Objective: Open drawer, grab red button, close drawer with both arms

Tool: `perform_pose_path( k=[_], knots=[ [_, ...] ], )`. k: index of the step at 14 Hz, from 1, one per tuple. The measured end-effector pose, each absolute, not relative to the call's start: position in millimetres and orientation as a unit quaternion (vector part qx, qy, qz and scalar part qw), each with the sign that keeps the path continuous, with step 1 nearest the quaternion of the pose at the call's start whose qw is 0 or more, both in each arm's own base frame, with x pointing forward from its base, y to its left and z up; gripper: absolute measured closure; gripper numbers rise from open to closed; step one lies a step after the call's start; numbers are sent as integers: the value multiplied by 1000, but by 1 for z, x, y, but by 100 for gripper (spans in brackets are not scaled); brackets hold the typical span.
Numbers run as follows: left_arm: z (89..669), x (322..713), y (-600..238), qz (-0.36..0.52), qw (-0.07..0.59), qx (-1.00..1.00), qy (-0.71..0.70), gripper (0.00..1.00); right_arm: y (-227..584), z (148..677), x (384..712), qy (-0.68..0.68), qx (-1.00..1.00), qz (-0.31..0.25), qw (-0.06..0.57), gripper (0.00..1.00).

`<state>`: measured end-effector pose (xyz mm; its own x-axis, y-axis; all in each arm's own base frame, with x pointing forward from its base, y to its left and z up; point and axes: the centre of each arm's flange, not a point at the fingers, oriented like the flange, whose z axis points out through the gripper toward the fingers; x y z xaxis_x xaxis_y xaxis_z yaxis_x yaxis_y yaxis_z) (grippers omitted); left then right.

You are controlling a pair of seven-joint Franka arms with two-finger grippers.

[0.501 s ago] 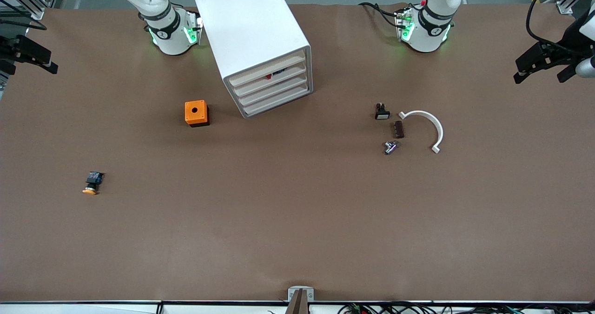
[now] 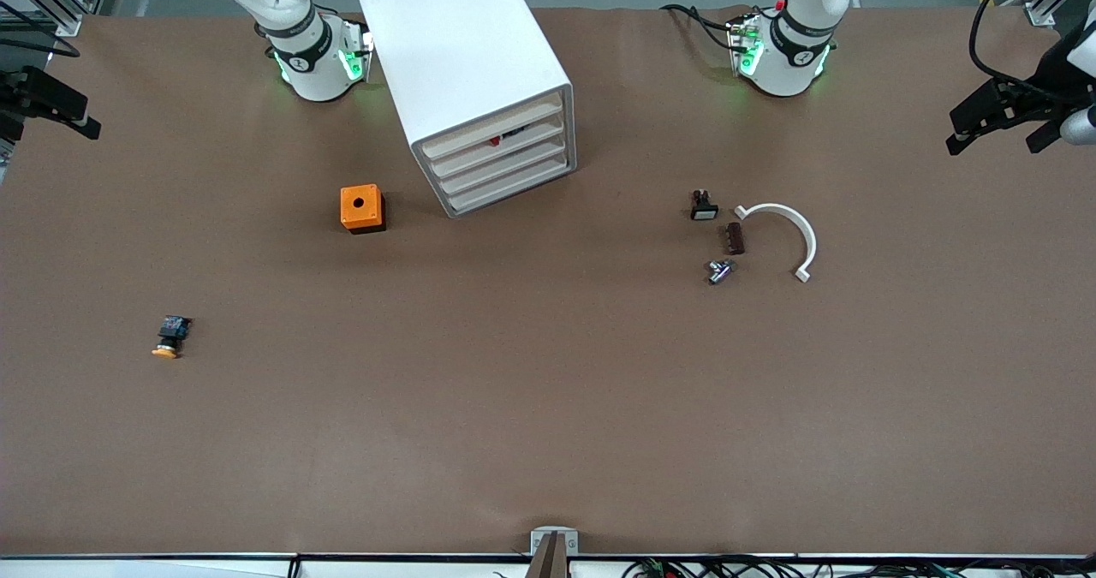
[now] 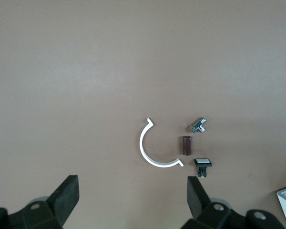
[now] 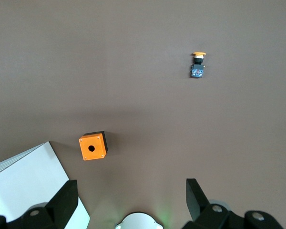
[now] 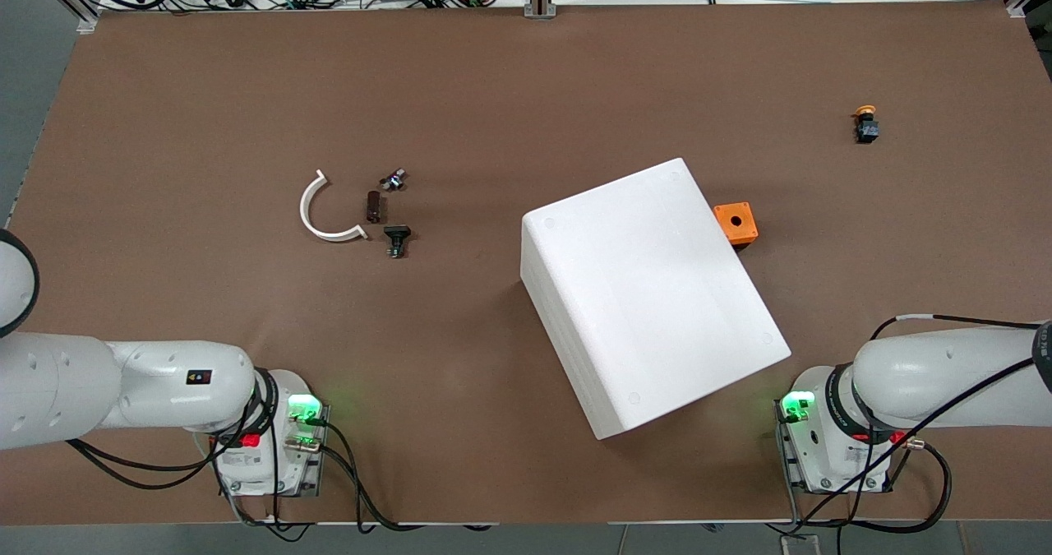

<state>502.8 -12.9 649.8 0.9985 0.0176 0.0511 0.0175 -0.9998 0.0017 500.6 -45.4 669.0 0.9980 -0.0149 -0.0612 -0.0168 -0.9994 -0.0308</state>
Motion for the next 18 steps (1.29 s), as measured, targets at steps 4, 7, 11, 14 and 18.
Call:
perform_pose_path(
  k=[4, 7, 11, 14, 18],
  knots=[
    [643, 503, 8, 10, 1, 1000, 29, 0, -45, 671, 502, 8, -1000, 21, 16, 0],
    [631, 508, 14, -3, 1, 999, 34, 0, -45, 672, 503, 8, -1000, 19, 16, 0],
    [603, 520, 22, -31, 1, 999, 43, 0, -45, 674, 503, 8, -1000, 14, 16, 0],
    [561, 546, 29, -44, 2, 998, 47, 0, -45, 676, 502, 8, -1000, 12, 16, 0],
    [484, 591, 31, -51, 3, 998, 47, 0, -45, 676, 502, 8, -1000, 12, 16, 0]
  ],
)
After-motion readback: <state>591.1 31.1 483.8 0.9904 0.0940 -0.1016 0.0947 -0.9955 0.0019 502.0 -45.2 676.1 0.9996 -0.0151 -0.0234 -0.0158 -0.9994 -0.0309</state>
